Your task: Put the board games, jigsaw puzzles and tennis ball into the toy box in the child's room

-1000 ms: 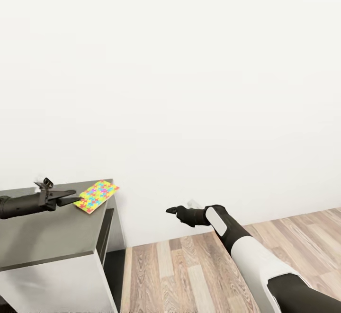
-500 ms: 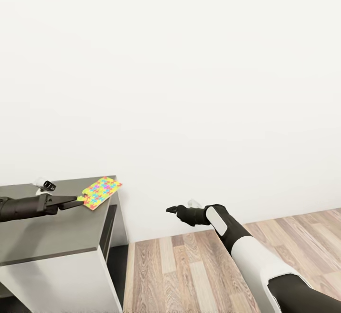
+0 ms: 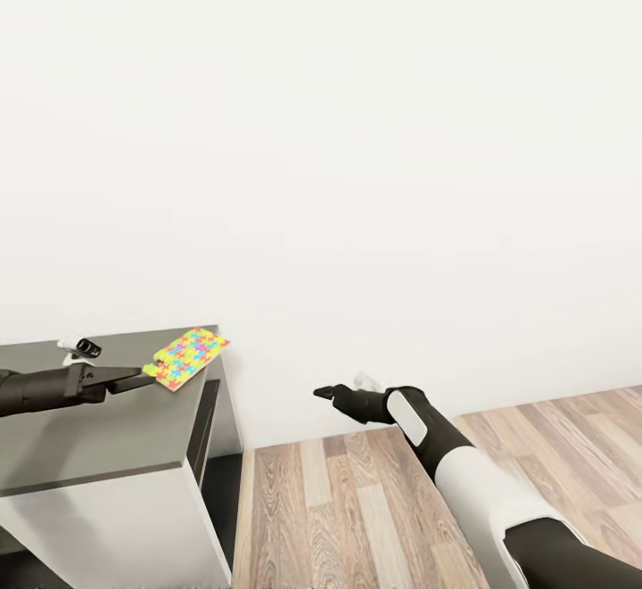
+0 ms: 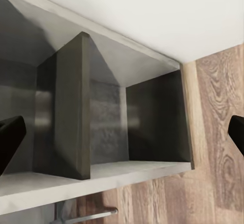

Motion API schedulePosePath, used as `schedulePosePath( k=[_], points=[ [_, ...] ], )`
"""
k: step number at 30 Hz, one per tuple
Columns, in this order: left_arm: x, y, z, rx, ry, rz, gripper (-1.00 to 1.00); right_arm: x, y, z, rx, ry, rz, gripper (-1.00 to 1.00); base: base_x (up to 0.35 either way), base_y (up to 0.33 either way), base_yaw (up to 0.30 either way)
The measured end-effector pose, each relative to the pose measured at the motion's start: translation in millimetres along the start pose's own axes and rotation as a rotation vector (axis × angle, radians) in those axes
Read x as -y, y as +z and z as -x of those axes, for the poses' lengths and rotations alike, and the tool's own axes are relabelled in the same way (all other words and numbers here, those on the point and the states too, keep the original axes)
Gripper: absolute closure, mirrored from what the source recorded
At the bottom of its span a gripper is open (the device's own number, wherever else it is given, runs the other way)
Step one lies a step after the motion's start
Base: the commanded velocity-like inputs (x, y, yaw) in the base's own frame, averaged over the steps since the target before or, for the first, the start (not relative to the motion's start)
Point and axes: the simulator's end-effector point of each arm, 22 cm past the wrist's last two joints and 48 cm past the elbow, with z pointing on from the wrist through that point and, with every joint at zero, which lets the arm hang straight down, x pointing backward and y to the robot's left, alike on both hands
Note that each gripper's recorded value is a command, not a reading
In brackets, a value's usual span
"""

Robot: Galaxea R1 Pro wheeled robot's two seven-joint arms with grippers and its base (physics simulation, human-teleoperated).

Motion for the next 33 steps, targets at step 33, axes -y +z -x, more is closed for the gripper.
schedulePosePath(
  k=[33],
  points=[
    [-3, -3.4, 0, -0.001, -0.005, 0.008, -1.0, -15, 2.2, 6, 0.03, -0.077, 0.028, -1.0, 0.031, 0.0, 0.0]
  ],
)
